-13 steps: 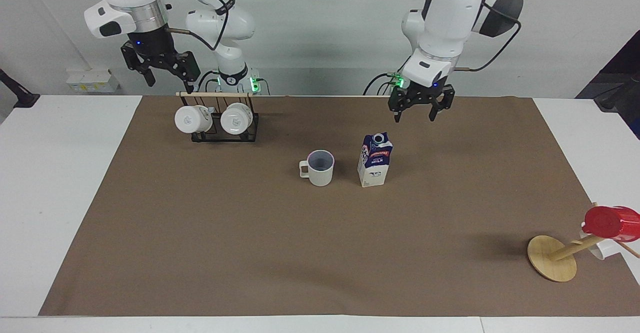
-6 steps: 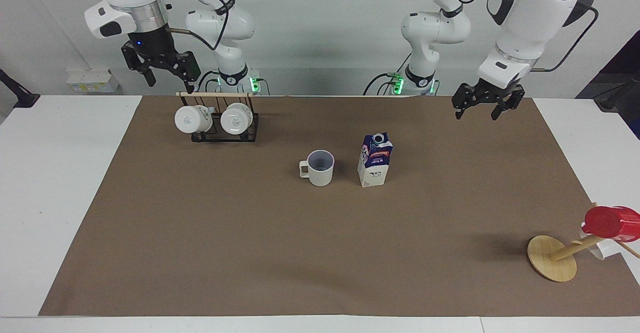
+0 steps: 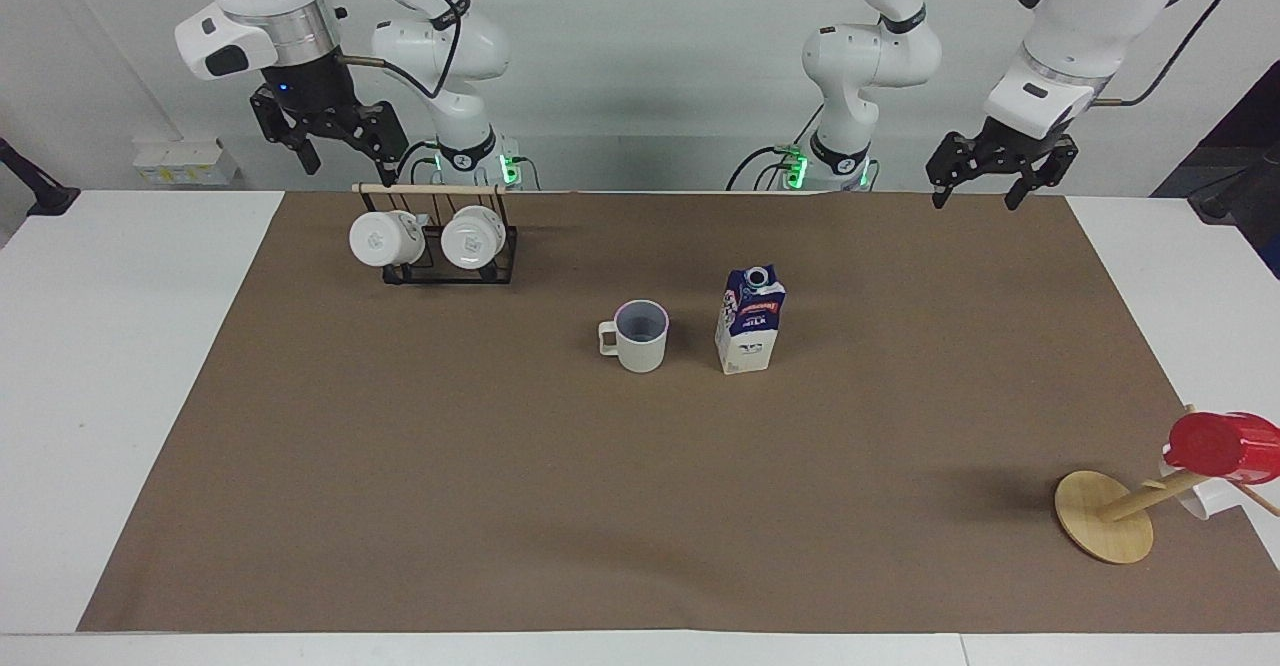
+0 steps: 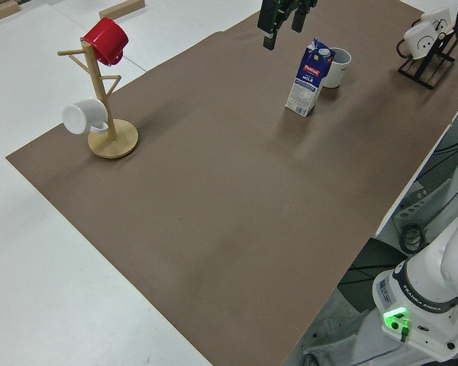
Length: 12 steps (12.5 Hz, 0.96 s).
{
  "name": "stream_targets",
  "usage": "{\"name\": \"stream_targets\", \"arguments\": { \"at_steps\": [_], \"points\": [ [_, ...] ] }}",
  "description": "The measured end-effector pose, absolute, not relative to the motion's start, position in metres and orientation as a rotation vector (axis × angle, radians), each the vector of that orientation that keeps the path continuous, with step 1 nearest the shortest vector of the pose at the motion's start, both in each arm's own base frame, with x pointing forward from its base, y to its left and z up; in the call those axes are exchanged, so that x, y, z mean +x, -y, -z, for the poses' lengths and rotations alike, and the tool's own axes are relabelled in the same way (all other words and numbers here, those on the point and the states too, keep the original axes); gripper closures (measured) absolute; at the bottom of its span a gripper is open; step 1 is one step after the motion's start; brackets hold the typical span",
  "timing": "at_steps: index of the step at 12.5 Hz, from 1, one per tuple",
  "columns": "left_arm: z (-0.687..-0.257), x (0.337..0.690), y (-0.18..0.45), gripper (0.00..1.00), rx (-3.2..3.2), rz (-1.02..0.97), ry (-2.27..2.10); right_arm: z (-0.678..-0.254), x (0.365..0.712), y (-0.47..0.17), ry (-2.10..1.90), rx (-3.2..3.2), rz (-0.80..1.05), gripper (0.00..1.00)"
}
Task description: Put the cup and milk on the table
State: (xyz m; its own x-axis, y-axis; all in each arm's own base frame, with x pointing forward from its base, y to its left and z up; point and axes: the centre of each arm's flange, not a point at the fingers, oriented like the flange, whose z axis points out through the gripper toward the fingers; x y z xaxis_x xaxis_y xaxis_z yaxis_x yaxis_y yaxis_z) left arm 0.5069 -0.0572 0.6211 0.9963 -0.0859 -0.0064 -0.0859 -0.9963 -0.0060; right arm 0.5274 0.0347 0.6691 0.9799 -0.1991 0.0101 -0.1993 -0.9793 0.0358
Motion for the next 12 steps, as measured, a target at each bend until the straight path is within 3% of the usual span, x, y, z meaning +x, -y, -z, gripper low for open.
{"name": "stream_targets", "arguments": {
  "at_steps": [12],
  "points": [
    [-0.628,0.505,0.041,0.0,-3.125,-0.037,-0.091,-0.667,0.527,-0.035,0.311,3.09,-0.008,0.0]
  ]
}}
